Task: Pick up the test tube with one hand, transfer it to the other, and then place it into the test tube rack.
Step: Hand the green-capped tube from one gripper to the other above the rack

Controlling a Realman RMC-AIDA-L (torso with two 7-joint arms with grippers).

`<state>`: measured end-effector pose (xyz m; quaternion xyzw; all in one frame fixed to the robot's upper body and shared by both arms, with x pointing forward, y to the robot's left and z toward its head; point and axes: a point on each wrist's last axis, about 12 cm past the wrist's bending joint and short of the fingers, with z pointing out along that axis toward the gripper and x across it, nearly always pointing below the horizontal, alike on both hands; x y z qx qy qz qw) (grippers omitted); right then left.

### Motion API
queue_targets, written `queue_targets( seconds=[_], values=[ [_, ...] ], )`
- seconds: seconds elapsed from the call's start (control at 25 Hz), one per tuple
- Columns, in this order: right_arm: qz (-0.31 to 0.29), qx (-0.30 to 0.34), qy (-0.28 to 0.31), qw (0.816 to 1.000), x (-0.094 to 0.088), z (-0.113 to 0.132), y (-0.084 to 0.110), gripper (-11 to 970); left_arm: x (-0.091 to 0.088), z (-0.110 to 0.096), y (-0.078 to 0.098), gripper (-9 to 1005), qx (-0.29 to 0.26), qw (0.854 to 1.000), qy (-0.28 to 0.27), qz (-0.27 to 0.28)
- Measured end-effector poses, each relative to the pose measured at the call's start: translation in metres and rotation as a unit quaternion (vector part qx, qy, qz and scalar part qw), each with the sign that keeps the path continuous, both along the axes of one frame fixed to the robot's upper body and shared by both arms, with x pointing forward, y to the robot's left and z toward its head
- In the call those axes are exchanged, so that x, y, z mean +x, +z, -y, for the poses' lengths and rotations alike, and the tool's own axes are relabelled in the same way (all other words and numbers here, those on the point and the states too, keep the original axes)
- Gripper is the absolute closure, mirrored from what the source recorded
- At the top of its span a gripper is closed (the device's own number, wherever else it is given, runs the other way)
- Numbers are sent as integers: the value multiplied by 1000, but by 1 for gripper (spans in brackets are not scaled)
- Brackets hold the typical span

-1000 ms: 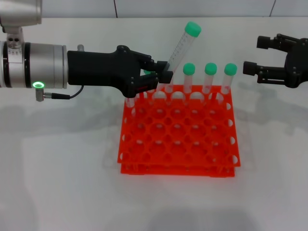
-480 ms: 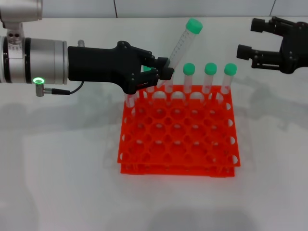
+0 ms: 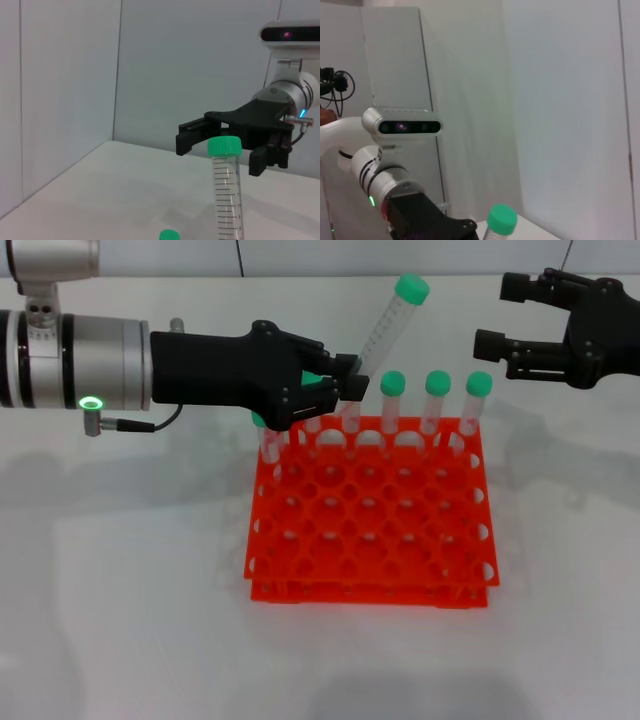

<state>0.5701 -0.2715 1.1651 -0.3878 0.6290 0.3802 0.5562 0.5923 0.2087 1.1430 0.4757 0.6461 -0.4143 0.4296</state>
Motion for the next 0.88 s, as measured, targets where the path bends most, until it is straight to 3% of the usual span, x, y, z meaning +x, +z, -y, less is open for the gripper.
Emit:
queue_targets(
  seconds=[0.88],
  values=[
    [5,10,32,999,2,-20,4,131,0,8,-3,808,2,1000,-4,-2]
  ],
)
